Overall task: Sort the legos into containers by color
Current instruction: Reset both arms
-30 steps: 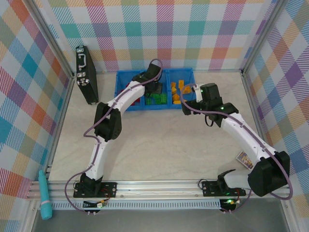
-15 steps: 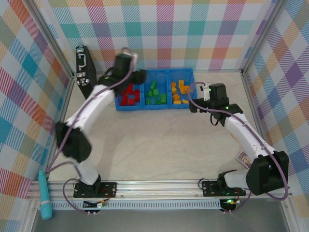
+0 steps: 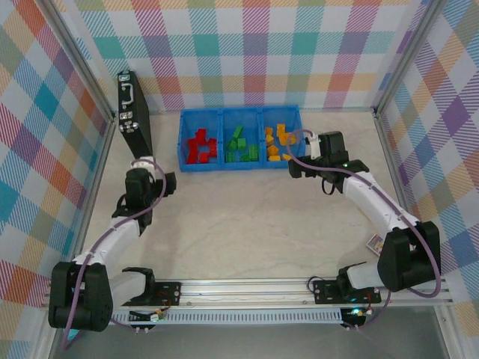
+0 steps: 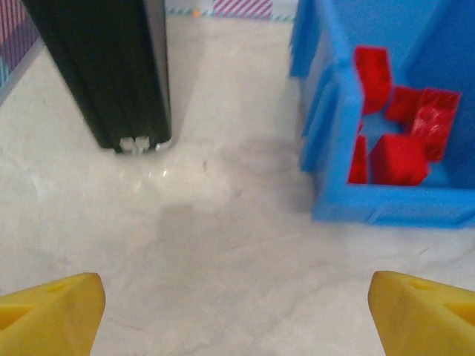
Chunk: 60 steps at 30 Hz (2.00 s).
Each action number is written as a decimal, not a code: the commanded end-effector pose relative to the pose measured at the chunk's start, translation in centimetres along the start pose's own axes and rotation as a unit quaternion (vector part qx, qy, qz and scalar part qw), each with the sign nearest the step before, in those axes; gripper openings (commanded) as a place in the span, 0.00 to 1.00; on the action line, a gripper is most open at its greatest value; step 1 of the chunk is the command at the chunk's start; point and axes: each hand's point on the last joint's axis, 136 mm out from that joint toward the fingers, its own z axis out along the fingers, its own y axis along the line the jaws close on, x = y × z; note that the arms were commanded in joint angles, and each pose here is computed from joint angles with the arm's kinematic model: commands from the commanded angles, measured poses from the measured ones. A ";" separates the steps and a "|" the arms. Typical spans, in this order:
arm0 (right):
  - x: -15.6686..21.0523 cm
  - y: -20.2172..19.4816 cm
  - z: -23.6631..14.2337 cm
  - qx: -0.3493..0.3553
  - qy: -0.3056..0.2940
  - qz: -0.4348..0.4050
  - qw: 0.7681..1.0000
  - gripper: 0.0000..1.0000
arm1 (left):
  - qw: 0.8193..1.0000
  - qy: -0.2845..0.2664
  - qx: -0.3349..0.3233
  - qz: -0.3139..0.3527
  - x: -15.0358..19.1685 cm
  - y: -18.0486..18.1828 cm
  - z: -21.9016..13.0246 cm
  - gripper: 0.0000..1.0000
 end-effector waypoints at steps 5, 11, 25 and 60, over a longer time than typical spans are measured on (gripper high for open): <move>0.9 -1.0 -1.1 0.023 -0.036 -0.003 0.999 0.99 | 0.993 -0.088 0.026 -0.068 0.2 1.6 3.0 0.90; 1.9 -2.0 -2.4 0.051 -0.130 -0.002 0.990 0.99 | 0.994 -0.078 0.065 -0.051 1.5 0.0 5.0 1.00; 3.7 -5.6 -1.0 0.111 -0.252 -0.007 0.961 0.99 | 0.999 -0.044 0.030 0.007 2.6 -1.7 6.8 1.00; 5.1 -9.3 5.4 0.056 -0.210 0.054 0.974 0.99 | 0.999 -0.044 0.030 0.007 2.5 -1.7 6.9 1.00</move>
